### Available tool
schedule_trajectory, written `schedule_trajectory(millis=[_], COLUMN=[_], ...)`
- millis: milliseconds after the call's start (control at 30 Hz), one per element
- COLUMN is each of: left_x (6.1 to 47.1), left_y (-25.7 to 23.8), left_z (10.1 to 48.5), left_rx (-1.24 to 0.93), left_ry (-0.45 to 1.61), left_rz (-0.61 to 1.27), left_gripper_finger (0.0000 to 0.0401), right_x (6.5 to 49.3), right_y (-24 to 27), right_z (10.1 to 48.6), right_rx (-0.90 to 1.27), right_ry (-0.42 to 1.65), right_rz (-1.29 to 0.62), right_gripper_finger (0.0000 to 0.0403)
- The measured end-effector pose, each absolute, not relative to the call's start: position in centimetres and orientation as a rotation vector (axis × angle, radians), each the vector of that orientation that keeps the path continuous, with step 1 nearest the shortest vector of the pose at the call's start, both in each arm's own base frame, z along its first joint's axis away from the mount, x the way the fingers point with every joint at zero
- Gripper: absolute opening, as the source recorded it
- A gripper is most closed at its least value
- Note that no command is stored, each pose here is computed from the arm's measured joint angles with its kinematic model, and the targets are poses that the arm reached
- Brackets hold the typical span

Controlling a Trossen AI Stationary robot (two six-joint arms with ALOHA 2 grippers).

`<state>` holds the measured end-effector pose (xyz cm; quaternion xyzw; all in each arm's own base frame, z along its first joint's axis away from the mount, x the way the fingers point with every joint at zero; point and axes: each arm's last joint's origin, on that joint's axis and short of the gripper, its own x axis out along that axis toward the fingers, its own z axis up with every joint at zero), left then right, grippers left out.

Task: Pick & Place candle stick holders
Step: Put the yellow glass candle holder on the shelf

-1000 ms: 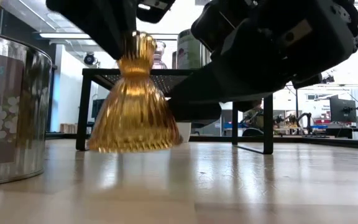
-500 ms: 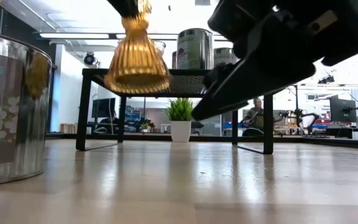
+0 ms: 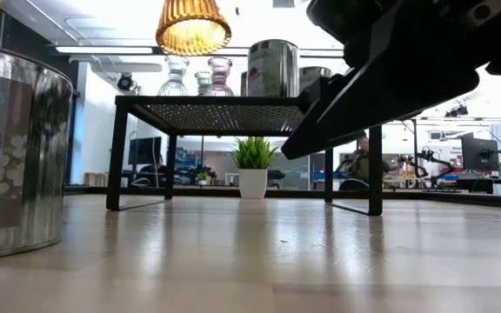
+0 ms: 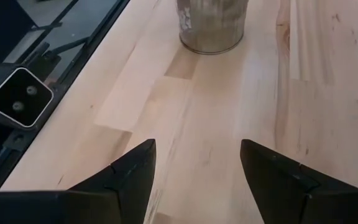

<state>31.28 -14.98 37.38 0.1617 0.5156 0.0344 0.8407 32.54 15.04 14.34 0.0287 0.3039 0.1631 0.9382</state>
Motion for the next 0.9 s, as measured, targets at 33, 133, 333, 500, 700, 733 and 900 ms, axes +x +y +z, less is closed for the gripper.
schedule_trajectory(millis=[33,133,333,500,700,733,900], left_x=[31.2,31.1,32.0,32.4,32.7,32.7,33.5], left_y=[-14.5,-13.1,-9.8,-6.8,-5.2,-5.0,-4.8], left_z=[37.7,38.7,39.2,39.1,39.0,39.0,38.0], left_rx=[0.320,0.262,0.123,-0.001,-0.042,-0.045,-0.019], left_ry=[1.098,1.114,1.134,1.191,1.212,1.216,1.260], left_rz=[0.098,0.163,0.249,0.332,0.335,0.336,0.324], left_gripper_finger=[0.0020,0.0020,0.0020,0.0020,0.0020,0.0020,0.0020], right_x=[32.5,32.5,32.5,32.5,32.5,32.5,32.5], right_y=[15.1,15.2,15.1,15.1,15.1,15.1,15.1], right_z=[14.3,14.3,14.3,14.3,14.3,14.3,14.4], right_rx=[0.060,0.060,0.058,0.067,0.058,0.057,0.051], right_ry=[0.621,0.620,0.618,0.620,0.618,0.618,0.616], right_rz=[0.334,0.328,0.319,0.316,0.318,0.319,0.321], right_gripper_finger=[0.0227,0.0227,0.0227,0.0227,0.0227,0.0227,0.0227])
